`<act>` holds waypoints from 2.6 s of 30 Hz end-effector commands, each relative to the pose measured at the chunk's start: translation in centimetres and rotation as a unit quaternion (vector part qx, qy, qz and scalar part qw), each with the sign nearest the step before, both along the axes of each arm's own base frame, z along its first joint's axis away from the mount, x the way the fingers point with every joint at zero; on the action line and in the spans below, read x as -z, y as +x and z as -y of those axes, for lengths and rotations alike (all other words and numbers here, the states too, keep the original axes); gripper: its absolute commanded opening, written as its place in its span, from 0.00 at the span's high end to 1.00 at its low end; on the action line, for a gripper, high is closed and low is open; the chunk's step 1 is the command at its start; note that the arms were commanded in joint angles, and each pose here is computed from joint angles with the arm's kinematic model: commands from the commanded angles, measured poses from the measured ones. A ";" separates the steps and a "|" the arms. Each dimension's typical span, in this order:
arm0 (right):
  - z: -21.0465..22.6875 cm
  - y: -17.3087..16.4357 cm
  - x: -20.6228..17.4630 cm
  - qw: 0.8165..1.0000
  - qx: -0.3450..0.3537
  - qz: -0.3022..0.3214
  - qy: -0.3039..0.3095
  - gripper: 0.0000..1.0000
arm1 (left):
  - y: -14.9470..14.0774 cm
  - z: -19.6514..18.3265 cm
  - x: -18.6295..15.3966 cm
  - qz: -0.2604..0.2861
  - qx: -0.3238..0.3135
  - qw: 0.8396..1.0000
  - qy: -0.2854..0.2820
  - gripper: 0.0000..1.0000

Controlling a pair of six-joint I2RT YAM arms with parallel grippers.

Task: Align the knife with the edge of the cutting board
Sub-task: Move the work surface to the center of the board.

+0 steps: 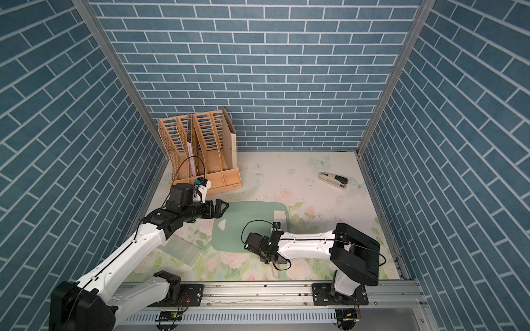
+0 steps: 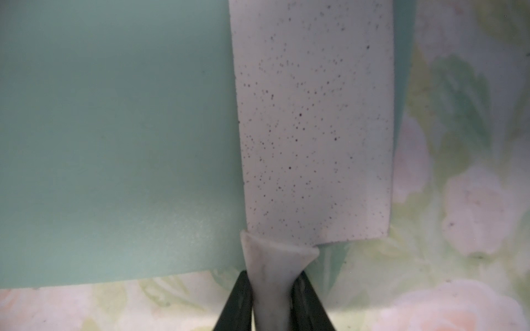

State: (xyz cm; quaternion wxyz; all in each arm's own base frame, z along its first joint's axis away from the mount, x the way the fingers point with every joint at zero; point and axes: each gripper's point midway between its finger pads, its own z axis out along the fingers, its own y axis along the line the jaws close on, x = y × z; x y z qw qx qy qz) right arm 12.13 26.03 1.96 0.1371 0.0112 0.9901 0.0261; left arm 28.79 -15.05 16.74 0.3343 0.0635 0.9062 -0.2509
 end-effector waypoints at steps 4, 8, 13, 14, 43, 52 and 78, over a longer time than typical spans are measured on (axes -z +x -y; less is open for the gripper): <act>1.9 -1.1 1.3 0.999 0.023 -0.019 -0.028 1.00 | -0.5 1.0 0.5 -0.004 0.025 1.000 -0.003 0.00; 2.1 -1.2 1.3 0.999 0.026 -0.019 -0.028 1.00 | -0.4 0.8 0.6 -0.004 0.020 1.000 0.002 0.00; 2.1 -1.2 1.1 0.999 0.028 -0.018 -0.028 1.00 | -0.2 0.7 0.8 -0.008 0.015 1.000 0.008 0.00; 2.2 -1.2 1.1 0.999 0.027 -0.017 -0.031 1.00 | -0.2 0.6 0.8 -0.009 0.015 1.000 0.009 0.00; 2.7 -2.4 1.2 0.999 0.021 -0.030 -0.035 1.00 | 0.0 0.1 1.0 -0.009 0.001 1.000 0.020 0.00; 3.3 -2.6 1.1 0.999 0.022 -0.031 -0.037 1.00 | 0.0 0.1 0.8 -0.005 -0.002 1.000 0.021 0.00; 2.2 -3.8 1.3 0.998 -0.001 -0.048 -0.033 1.00 | 0.0 0.1 0.8 -0.005 -0.004 1.000 0.021 0.00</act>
